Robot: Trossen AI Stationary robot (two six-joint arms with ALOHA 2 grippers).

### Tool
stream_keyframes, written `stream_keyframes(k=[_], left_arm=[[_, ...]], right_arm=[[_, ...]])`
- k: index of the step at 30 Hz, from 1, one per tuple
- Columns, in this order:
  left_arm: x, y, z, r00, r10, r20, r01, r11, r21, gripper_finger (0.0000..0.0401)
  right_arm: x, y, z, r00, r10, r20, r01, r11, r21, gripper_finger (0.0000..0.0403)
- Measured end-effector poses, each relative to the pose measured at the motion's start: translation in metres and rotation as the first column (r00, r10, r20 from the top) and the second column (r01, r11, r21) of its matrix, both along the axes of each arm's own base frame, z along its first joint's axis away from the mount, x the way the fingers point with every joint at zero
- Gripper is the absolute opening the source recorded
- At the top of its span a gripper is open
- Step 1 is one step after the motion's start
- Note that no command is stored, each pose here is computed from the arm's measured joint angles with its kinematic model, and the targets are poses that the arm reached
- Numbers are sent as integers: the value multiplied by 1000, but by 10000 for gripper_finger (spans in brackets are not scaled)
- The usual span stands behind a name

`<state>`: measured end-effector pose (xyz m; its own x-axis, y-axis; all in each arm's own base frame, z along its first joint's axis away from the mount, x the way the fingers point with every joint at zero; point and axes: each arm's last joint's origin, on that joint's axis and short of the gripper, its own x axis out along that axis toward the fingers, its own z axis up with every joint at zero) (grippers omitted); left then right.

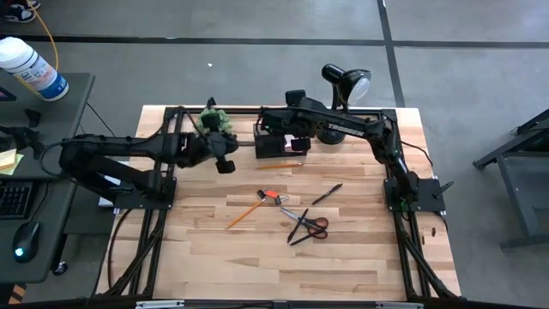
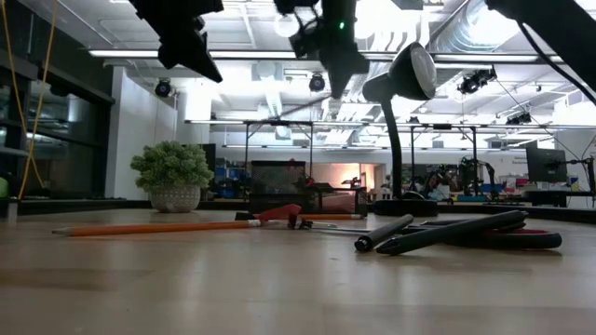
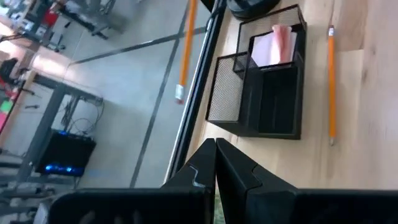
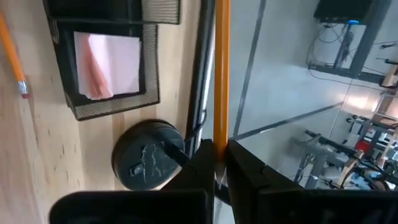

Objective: Pick and place office supplies into organizer
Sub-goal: Put the bottom right yellow pencil into the black desk organizer

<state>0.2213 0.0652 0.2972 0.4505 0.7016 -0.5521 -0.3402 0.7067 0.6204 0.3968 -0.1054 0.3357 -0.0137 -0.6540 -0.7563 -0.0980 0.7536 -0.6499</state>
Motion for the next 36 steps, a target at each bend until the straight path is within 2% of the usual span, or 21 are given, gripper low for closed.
stream_keyframes(k=[3,7,14,20,24,28,32,36], left_arm=[[-7,12,6,998,-48,35,49,998,-35,1],[-12,26,22,969,-139,203,153,986,-59,1],[-10,42,47,866,-236,440,237,970,54,5],[-12,53,61,766,-222,603,221,972,77,62],[-15,59,67,703,-179,688,198,979,52,115],[-16,61,74,615,-125,778,183,983,13,160],[-16,59,83,536,-183,824,219,973,73,187],[-16,58,89,485,-224,845,239,964,118,197]], right_arm=[[-8,4,15,998,-17,58,18,1000,-8,12],[-19,10,32,994,-9,105,11,1000,-12,12],[-28,12,44,986,-40,164,44,999,-20,12],[-35,8,55,957,-117,264,132,991,-37,12],[-35,5,65,892,-173,417,197,980,-14,12],[-29,4,78,800,-169,576,168,984,56,12],[-19,4,83,728,-153,668,104,988,113,12],[-16,4,85,703,-155,694,100,988,120,12]])
